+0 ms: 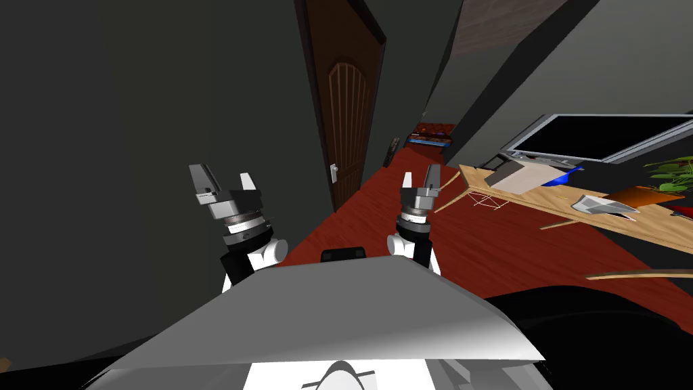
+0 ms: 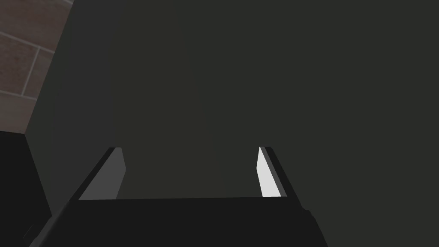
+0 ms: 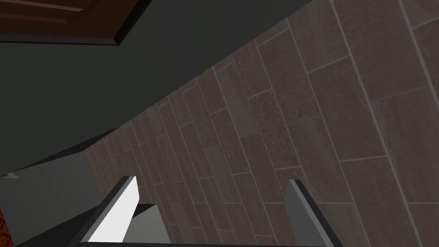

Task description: Pull the door open

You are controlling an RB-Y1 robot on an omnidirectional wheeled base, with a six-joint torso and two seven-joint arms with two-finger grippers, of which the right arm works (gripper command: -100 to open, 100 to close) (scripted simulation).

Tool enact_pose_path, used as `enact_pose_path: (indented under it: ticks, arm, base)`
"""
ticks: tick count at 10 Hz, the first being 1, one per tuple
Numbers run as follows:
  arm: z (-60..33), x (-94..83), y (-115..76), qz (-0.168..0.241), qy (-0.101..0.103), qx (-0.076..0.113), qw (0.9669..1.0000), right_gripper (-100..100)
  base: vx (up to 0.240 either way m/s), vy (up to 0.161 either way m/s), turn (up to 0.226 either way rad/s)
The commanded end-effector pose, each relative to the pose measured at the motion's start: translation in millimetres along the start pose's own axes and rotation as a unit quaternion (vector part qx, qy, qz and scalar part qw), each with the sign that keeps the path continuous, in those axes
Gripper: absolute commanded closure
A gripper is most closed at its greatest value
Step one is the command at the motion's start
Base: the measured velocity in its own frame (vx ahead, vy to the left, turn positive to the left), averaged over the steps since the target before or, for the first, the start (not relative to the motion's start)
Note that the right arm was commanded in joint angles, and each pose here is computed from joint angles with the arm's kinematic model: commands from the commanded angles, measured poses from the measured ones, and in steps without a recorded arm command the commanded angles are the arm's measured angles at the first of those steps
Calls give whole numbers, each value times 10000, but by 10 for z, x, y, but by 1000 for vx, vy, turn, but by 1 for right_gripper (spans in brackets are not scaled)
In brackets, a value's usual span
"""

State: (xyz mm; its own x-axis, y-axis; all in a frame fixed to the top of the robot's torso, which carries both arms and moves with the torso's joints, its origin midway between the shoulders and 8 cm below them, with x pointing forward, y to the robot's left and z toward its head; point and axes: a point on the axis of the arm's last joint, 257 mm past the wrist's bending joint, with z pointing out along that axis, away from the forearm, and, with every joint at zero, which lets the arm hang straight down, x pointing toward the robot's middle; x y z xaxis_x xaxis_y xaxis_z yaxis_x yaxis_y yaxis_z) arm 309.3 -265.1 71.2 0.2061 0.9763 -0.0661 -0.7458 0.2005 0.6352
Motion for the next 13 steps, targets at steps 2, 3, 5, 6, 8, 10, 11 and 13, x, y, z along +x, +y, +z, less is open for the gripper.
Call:
enact_pose_path:
  ticks: [2,3,5,6,8,10,11,13]
  arm:
    - [-24,100,-199,-244,184,118,9995,-100]
    - [-32,128,-257,-316,238,150,9991,-100]
    - [-55,205,-419,-518,386,240,9976,-100]
    - [-68,244,-502,-622,463,283,9966,-100]
    - [-83,290,-600,-747,554,334,9951,-100]
    - [-118,383,-805,-1007,746,434,9912,-100]
    - [-118,430,-879,-1154,844,441,9887,-100]
    - [-158,483,-1030,-1303,963,532,9854,-100]
  base:
    - [88,-43,77]
    - [48,5,42]
    - [52,-4,63]
    - [71,-20,51]
    - [59,-27,61]
    - [53,-22,69]
    - [82,-31,91]
    - [57,-21,54]
